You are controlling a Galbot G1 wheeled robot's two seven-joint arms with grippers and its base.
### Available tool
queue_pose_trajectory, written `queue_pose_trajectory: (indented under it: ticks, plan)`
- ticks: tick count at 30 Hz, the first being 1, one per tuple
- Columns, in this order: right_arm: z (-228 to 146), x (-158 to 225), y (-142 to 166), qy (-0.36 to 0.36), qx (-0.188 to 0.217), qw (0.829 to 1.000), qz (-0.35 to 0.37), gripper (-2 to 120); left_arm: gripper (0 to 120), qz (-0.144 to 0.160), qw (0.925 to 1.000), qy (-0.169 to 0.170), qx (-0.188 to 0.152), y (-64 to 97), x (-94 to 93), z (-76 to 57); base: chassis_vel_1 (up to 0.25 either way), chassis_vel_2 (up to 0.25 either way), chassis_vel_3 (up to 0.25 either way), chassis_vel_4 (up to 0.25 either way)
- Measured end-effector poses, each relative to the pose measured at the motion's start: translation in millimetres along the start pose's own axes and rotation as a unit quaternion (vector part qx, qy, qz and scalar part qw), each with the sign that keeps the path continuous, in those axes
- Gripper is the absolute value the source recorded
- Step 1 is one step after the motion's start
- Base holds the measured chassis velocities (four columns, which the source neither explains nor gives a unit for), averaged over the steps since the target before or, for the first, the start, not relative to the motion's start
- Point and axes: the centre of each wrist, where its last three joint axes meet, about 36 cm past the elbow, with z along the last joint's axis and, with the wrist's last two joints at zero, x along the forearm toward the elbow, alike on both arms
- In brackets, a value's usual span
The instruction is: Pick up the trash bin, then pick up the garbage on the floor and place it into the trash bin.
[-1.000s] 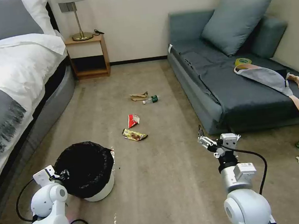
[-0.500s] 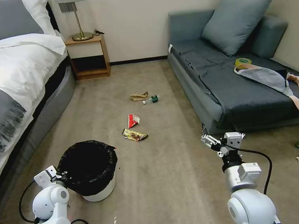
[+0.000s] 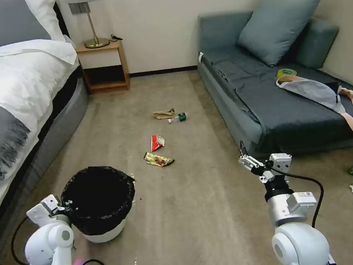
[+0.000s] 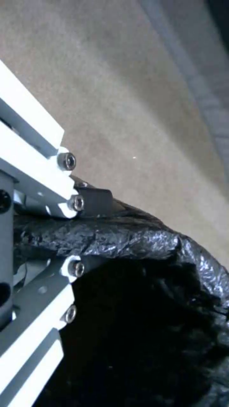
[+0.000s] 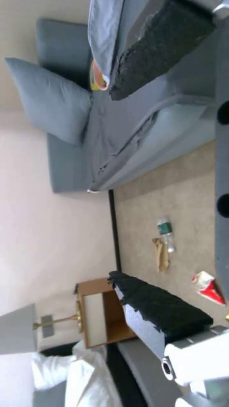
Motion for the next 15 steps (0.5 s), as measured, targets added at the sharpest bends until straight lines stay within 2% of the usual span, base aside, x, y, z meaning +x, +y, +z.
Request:
queue_pose_trajectory:
  ticks: [8,15]
  plan:
    - [3,-1,-3,-0.053,-0.028,0.998,-0.034,100,4,-0.008,0.9991,-0.035,-0.022,9.0,37.8,-8.6,0.0,0.0,0.0,0.0]
    - [0,-1,-5,-0.066,-0.033,0.996,-0.046,100,4,-0.018,0.9981,-0.048,-0.034,13.7,48.9,-10.0,0.0,0.0,0.0,0.0]
